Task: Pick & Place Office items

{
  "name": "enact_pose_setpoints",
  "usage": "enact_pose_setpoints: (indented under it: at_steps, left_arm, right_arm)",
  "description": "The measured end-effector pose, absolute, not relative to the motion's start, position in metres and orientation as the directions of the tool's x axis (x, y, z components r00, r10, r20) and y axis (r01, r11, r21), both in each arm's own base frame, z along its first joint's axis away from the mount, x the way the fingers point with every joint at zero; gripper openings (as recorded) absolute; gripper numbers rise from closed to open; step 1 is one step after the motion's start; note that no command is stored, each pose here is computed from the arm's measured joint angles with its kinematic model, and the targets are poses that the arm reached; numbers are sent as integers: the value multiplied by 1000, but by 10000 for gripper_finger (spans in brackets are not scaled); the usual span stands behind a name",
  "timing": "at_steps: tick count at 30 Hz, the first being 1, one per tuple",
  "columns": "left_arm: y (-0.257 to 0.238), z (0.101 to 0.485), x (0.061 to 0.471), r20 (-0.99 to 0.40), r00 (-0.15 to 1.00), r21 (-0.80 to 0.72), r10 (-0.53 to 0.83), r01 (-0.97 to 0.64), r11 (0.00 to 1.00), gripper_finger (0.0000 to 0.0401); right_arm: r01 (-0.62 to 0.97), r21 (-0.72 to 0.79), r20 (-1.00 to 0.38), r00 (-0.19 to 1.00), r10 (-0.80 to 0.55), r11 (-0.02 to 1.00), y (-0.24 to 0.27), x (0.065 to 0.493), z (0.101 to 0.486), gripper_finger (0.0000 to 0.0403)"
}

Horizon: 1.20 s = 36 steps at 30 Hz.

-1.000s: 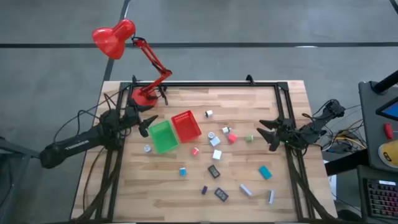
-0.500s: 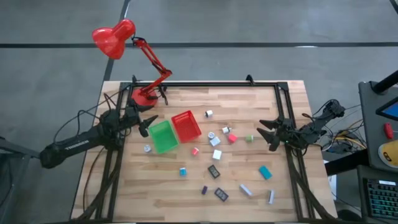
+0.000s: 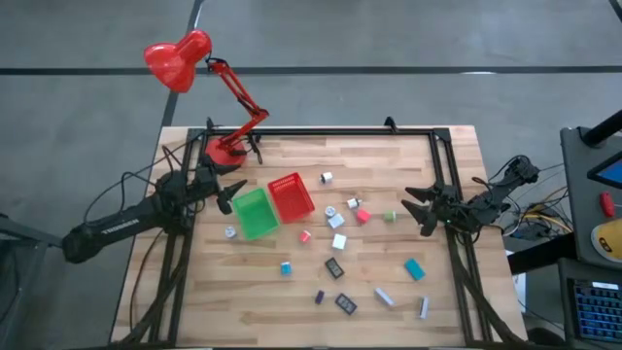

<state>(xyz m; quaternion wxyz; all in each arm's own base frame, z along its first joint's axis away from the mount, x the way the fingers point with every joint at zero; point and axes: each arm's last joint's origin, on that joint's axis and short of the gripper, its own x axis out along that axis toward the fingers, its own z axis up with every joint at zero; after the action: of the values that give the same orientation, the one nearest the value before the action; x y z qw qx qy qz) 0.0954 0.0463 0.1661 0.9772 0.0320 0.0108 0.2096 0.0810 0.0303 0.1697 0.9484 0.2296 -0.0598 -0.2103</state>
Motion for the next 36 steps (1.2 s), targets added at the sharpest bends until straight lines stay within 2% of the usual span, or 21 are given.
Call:
enact_pose_setpoints:
  at_steps: [15,20,25,29,36]
  left_arm:
    - [46,166,95,-8,912,67,410,-409,910,257]
    - [46,166,95,-8,912,67,411,-409,910,257]
    - [46,166,95,-7,912,67,410,-409,910,257]
    - [46,166,95,-7,912,67,410,-409,910,257]
    - [46,166,95,-8,912,67,410,-409,910,257]
  right_arm:
    - [371,463,17,904,-426,805,30,81,170,276]
    - [321,570,47,906,-420,756,30,81,175,276]
    - [189,414,102,962,-252,890,32,79,200,276]
    - [253,353,127,941,-314,901,28,75,232,276]
    - [287,212,126,940,-318,934,31,80,280,276]
